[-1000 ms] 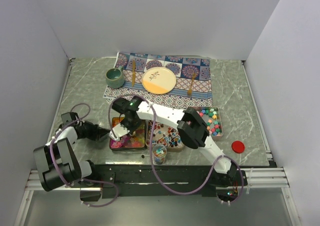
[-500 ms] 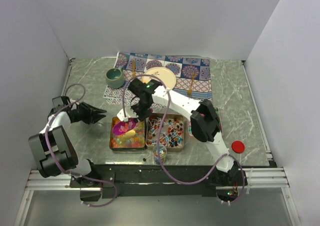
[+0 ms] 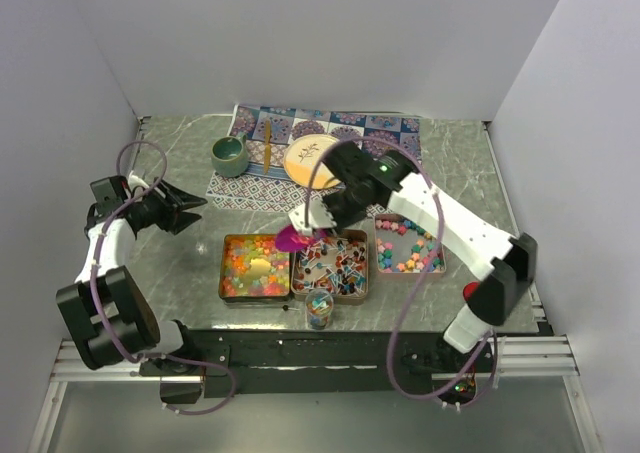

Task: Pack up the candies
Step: Place the fake candies in the packing bottle.

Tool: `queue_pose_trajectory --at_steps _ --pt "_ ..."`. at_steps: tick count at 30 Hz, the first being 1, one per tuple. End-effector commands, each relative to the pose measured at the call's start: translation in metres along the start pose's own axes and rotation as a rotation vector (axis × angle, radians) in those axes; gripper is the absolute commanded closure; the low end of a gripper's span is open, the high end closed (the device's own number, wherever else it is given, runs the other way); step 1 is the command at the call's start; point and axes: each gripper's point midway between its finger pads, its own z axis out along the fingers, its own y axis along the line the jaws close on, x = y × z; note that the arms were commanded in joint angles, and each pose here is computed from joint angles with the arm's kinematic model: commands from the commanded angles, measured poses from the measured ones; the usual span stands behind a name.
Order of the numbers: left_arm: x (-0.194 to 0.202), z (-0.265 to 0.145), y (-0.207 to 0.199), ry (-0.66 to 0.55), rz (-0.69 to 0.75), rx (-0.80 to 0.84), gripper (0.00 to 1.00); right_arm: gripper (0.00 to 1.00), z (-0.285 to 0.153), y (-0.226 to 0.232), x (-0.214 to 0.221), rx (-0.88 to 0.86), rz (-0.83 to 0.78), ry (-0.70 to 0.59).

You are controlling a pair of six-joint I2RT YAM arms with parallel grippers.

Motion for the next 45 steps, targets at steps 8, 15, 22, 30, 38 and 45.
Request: queue_pose_trajectory --at_steps 8,15,22,30,38,45 --pt "-0.025 -0.015 -0.035 -0.122 0.171 0.062 0.41 1.00 -0.036 0.090 0.051 -0.074 0.044 0.261" --pt "-0.031 -0.023 -0.040 -0.173 0.189 0.070 0.40 1.00 -0.045 0.104 0.057 -0.087 -0.063 0.388" --pt "-0.024 -0.030 -0.042 -0.191 0.195 0.083 0.40 1.00 -0.043 0.100 0.052 -0.102 -0.098 0.506" --pt "-0.021 -0.034 -0.050 -0.196 0.212 0.113 0.41 1.00 -0.038 0.083 0.044 -0.092 -0.145 0.582" --pt "-0.021 -0.038 -0.049 -0.208 0.196 0.130 0.41 1.00 -0.040 0.085 0.037 -0.097 -0.237 0.624" --pt "-0.022 -0.039 -0.050 -0.204 0.178 0.142 0.41 1.00 -0.044 0.093 0.044 -0.100 -0.330 0.697"
